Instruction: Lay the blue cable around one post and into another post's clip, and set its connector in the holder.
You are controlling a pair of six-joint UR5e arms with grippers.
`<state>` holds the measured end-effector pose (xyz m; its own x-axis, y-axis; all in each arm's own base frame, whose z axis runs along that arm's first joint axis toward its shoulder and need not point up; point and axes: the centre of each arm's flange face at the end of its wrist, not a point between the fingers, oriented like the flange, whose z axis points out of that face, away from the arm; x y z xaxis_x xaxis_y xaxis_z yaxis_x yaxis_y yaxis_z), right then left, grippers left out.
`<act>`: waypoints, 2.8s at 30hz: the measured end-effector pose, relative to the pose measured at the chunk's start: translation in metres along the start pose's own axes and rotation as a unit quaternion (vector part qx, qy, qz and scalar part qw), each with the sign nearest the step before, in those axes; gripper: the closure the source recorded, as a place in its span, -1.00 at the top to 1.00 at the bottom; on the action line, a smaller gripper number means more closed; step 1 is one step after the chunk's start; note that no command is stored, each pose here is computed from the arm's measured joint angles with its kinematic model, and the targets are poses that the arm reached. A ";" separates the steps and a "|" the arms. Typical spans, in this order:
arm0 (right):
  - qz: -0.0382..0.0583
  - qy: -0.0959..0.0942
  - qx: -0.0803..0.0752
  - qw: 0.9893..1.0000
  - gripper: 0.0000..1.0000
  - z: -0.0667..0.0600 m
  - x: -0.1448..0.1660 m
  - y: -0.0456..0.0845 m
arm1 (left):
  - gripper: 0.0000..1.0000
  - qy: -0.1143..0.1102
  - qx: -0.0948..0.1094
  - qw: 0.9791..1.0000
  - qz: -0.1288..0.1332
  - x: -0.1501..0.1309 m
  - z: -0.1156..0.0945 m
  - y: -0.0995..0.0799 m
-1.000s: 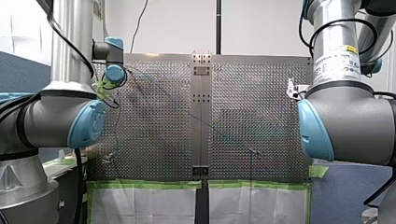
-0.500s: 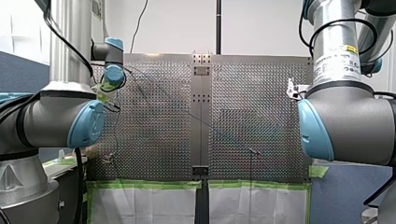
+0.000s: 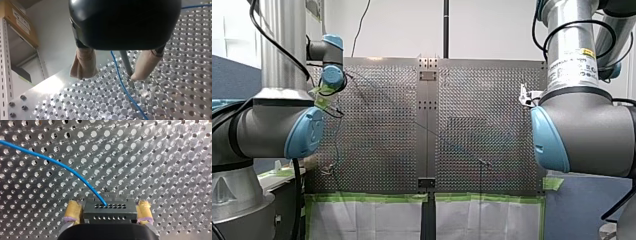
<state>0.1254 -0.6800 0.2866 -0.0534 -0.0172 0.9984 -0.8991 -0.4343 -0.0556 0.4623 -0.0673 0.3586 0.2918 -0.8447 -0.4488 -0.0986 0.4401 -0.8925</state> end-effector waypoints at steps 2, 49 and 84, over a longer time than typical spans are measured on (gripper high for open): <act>0.000 0.000 0.000 1.000 0.90 0.000 0.000 0.000 | 0.99 0.001 -0.003 1.000 0.002 0.001 -0.003 0.003; 0.001 -0.002 -0.005 1.000 0.90 -0.002 0.000 0.006 | 0.99 -0.087 -0.112 0.965 0.219 -0.059 -0.058 -0.067; 0.001 -0.003 -0.002 1.000 0.90 -0.001 0.000 0.003 | 0.99 -0.012 -0.049 0.931 0.362 -0.032 -0.065 -0.085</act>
<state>0.1225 -0.6799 0.2860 -0.0531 -0.0229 0.9983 -0.9010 -0.4300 -0.0578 0.3997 -0.0974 0.4460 0.1369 -0.3289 -0.9344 -0.3637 0.8607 -0.3563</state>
